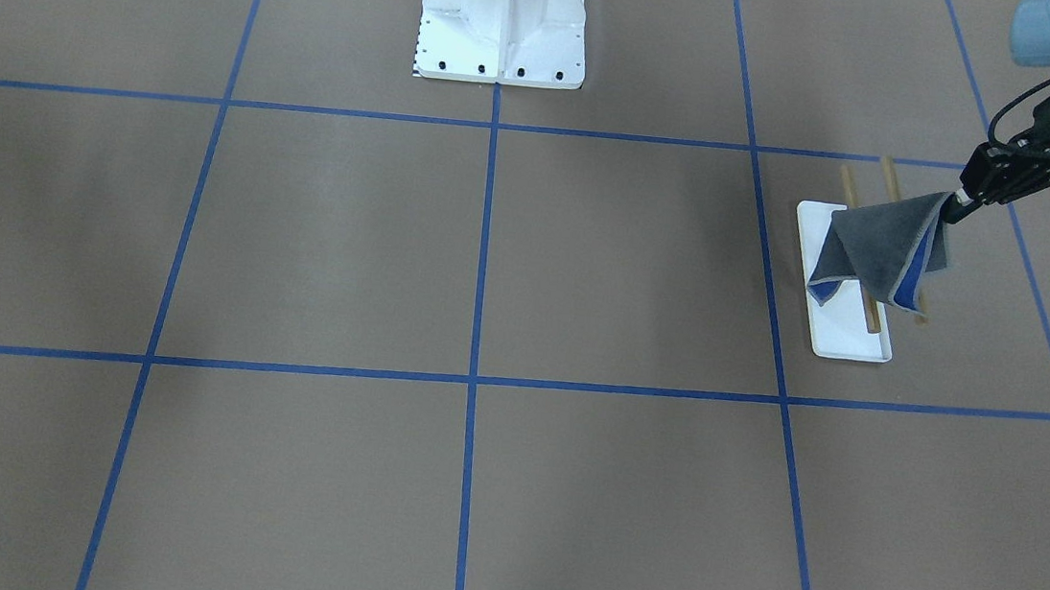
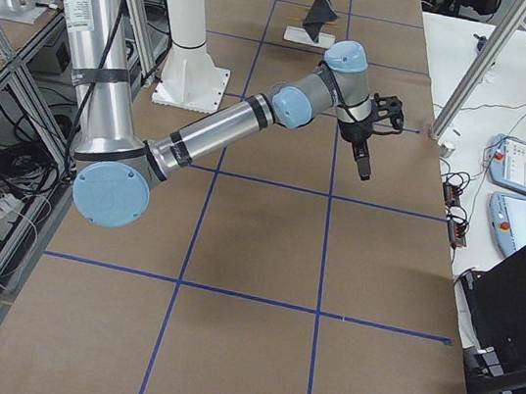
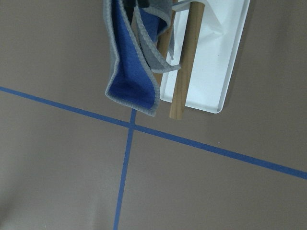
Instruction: Hang towel on rack
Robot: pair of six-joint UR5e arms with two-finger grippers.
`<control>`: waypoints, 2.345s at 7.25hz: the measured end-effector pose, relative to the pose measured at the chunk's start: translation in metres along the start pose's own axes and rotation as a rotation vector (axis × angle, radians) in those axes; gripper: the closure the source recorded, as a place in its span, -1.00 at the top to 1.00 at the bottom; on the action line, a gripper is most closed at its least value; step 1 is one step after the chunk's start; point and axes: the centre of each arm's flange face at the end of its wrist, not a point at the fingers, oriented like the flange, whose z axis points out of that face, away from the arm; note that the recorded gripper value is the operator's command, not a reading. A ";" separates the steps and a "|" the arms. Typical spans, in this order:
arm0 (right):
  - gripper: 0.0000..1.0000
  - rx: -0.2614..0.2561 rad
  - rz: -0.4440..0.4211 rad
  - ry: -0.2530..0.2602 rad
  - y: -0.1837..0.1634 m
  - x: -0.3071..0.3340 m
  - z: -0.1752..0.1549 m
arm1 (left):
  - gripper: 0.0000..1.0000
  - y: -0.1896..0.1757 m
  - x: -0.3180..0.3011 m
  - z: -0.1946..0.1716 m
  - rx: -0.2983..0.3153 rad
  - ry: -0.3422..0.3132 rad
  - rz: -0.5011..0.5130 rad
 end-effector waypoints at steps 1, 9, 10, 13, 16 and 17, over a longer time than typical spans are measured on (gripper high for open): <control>1.00 0.000 0.001 -0.001 0.000 0.000 0.000 | -1.00 -0.001 -0.008 0.003 -0.004 -0.011 0.009; 1.00 0.000 0.013 0.001 -0.004 -0.003 -0.003 | -1.00 -0.005 -0.067 0.024 -0.035 -0.075 0.104; 1.00 -0.001 0.015 0.002 -0.005 -0.003 -0.003 | -0.80 -0.006 -0.069 0.025 -0.037 -0.077 0.104; 1.00 -0.001 0.015 0.001 -0.005 -0.003 -0.003 | 0.98 -0.011 -0.071 0.027 0.002 -0.099 0.111; 1.00 -0.005 0.022 -0.011 -0.005 -0.001 -0.006 | 0.98 -0.012 -0.066 0.024 0.035 -0.090 0.134; 1.00 -0.007 0.025 -0.018 -0.006 0.001 -0.008 | 0.97 -0.010 -0.072 0.020 0.043 -0.084 0.139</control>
